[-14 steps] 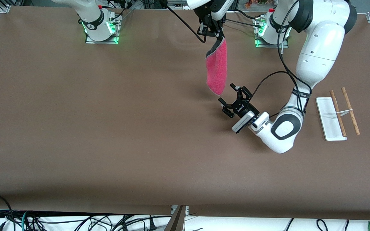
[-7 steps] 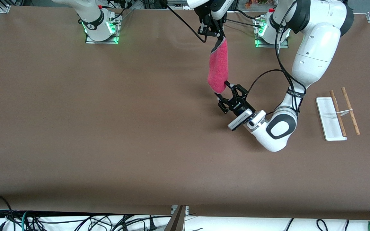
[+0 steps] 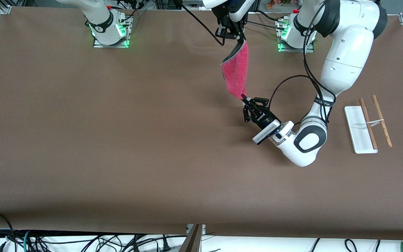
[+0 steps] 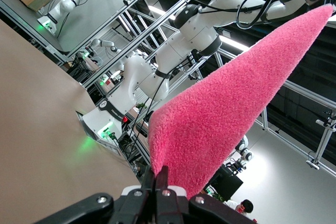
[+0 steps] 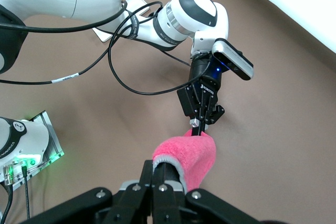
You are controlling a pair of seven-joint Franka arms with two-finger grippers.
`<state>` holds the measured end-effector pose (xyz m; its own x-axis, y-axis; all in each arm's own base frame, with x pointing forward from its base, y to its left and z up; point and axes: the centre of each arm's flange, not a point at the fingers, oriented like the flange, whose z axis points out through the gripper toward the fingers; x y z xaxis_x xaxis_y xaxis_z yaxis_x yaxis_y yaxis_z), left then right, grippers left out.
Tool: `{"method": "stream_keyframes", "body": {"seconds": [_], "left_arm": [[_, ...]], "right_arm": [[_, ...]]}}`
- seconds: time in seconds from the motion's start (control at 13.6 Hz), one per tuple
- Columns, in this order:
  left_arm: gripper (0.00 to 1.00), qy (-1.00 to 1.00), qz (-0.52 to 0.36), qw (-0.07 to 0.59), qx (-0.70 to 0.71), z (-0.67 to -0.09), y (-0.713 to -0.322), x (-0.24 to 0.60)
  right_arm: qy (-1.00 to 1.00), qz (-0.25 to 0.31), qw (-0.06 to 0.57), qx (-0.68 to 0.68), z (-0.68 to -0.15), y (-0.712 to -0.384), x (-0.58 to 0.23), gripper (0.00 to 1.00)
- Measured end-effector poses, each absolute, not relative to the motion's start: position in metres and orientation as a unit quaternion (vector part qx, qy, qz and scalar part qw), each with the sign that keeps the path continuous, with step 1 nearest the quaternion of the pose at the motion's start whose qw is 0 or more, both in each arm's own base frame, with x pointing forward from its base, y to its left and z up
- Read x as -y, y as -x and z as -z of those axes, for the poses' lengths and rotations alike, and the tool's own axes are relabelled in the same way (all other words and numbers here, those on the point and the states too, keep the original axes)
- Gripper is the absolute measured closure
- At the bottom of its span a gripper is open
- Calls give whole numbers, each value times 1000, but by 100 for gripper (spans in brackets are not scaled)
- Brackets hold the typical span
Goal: Pass towel and hang on rack
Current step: 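Grasp the towel with the left gripper, then open the right gripper, then carry the towel to the rack while the right gripper withdraws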
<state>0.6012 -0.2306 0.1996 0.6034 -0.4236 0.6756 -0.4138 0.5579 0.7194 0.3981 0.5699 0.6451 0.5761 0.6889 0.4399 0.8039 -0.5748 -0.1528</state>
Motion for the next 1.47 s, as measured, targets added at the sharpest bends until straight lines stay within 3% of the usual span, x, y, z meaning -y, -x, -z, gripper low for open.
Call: {"method": "stream_keyframes", "body": {"seconds": [0.29, 0.37, 1.03, 1.47], "left_arm": [[97, -466, 5, 765, 445, -201, -601, 228], [97, -465, 5, 765, 445, -201, -601, 228], [97, -490, 50, 748, 446, -210, -607, 189], [97, -561, 74, 670, 481, -306, -649, 63]], "right_arm": [[874, 168, 172, 422, -645, -398, -570, 98], [877, 166, 173, 415, -645, -398, -570, 93], [890, 136, 153, 407, -643, -406, -553, 0], [913, 57, 91, 394, -662, -403, -474, 0]]}}
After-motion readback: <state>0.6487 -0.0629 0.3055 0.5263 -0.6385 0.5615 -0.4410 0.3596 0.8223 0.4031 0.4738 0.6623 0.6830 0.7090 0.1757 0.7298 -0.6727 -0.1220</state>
